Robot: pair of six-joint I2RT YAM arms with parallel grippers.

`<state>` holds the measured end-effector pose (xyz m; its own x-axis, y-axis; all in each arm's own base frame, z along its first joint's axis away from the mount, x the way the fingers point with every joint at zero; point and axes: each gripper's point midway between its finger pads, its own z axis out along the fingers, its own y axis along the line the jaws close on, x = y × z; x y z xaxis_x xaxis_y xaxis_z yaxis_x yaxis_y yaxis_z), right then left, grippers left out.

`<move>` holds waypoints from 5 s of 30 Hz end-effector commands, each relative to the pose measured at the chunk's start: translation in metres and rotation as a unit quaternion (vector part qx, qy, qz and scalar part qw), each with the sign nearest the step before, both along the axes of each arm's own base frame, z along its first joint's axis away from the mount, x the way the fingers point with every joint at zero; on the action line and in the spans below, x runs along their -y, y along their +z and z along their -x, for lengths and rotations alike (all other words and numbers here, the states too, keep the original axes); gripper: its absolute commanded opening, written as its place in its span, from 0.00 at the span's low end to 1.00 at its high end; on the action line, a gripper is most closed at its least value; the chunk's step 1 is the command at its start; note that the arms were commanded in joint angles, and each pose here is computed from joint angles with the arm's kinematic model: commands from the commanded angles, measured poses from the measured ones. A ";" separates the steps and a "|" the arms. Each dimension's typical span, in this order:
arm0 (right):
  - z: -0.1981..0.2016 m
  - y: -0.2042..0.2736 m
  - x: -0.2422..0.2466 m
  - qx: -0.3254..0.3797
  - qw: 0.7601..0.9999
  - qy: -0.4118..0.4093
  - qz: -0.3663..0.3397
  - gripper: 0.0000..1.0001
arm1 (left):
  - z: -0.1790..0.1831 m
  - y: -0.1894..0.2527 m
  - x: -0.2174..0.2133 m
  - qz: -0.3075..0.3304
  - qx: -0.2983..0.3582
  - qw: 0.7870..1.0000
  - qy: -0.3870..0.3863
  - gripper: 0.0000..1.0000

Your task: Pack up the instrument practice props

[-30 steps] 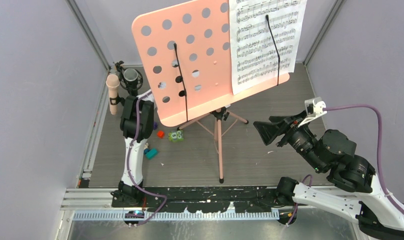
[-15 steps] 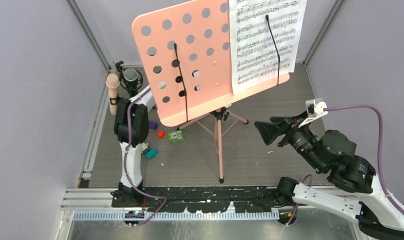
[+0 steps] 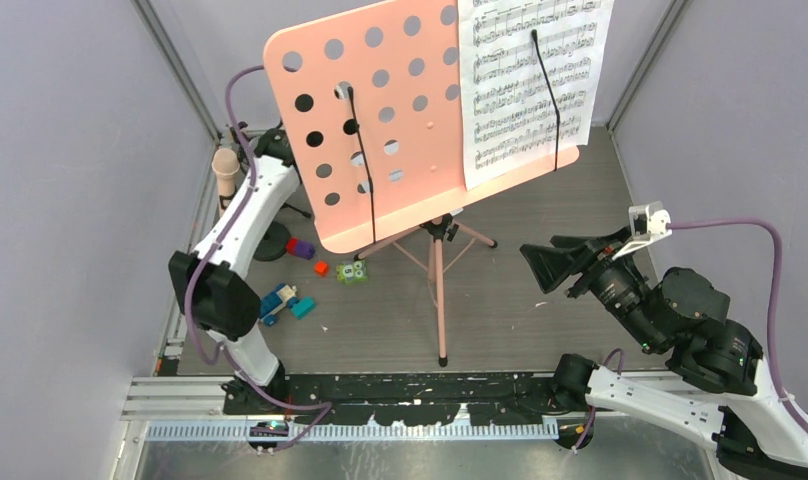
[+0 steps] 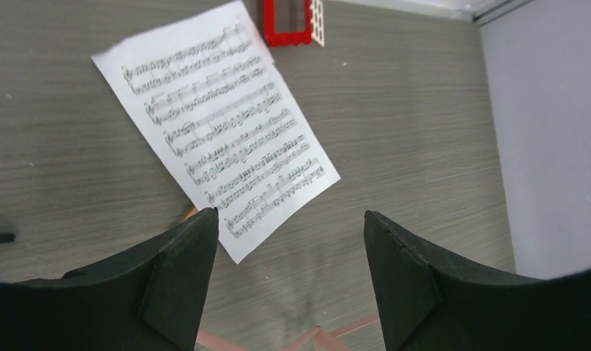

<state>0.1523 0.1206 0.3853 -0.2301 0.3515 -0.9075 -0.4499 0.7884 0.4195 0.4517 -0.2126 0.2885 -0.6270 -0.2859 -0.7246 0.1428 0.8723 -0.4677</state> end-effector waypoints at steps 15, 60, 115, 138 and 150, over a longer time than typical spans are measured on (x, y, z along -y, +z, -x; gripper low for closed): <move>0.002 0.031 0.020 0.044 0.999 -0.020 -0.016 0.77 | 0.151 0.178 -0.123 -0.054 0.237 0.963 0.116 0.79; 0.005 0.038 0.021 0.036 0.999 -0.016 -0.014 0.77 | 0.362 0.424 -0.050 0.213 0.500 0.800 -0.255 0.71; 0.007 0.126 -0.012 0.116 0.992 0.050 -0.006 0.76 | 0.326 0.490 -0.127 0.314 0.560 0.767 0.006 0.49; 0.002 0.103 -0.016 0.077 0.996 0.042 -0.004 0.76 | 0.354 0.447 -0.060 0.290 0.511 0.793 -0.163 0.47; -0.010 0.085 -0.024 0.064 0.998 0.025 0.014 0.76 | 0.373 0.414 -0.021 0.240 0.494 0.801 -0.237 0.47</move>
<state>0.1550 0.1412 0.4704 -0.1430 0.2987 -0.9436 -0.5554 0.7649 0.3263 0.0667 -0.1774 0.7187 -0.0139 -0.6529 -0.7573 0.9363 0.2573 -0.2390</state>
